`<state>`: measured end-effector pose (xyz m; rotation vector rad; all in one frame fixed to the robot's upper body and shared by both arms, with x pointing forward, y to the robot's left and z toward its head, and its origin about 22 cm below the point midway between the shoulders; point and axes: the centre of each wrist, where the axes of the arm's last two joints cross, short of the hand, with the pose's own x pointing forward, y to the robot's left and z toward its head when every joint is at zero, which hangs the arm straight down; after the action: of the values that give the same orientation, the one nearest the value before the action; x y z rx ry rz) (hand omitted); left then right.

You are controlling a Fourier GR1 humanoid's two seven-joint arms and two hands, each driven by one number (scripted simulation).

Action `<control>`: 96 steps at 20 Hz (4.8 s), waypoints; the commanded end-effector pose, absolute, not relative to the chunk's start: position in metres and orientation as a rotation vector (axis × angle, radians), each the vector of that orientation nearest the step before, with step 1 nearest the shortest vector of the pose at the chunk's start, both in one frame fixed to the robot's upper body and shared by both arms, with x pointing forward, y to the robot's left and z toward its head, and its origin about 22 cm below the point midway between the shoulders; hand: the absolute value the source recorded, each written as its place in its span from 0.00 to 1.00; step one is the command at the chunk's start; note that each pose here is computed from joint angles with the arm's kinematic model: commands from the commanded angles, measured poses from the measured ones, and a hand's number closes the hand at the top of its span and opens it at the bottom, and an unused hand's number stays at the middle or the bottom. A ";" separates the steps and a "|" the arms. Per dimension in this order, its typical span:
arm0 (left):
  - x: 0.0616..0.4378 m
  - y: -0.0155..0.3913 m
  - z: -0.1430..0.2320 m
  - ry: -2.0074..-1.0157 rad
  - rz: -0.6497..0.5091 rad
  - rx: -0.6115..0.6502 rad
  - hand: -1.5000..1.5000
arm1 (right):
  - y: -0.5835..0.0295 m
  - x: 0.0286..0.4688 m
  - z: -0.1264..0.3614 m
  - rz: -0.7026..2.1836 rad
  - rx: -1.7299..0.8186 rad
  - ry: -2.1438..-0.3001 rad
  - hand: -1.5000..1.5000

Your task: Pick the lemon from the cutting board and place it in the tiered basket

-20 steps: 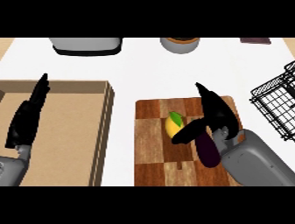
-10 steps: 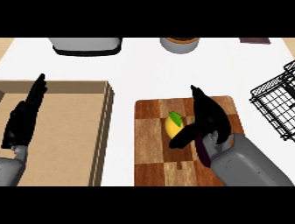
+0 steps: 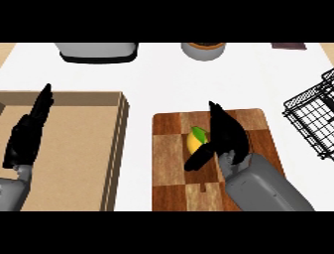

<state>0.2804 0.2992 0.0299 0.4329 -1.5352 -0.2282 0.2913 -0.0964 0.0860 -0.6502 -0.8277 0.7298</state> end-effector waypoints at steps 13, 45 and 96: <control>0.286 0.299 0.038 -1.541 -0.222 0.427 0.50 | -0.091 0.306 0.052 0.654 -0.657 -0.605 0.00; 0.276 0.320 0.025 -1.486 -0.188 0.494 0.50 | -0.108 0.188 0.027 1.512 -0.293 -1.123 1.00; 0.284 0.286 0.035 -1.552 -0.244 0.424 0.50 | -0.443 0.294 0.241 1.107 -1.164 -1.707 1.00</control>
<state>0.2855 0.2892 0.0403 0.4234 -1.5474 -0.2423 0.2763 -0.4283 0.2526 -1.1956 -1.7136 1.0536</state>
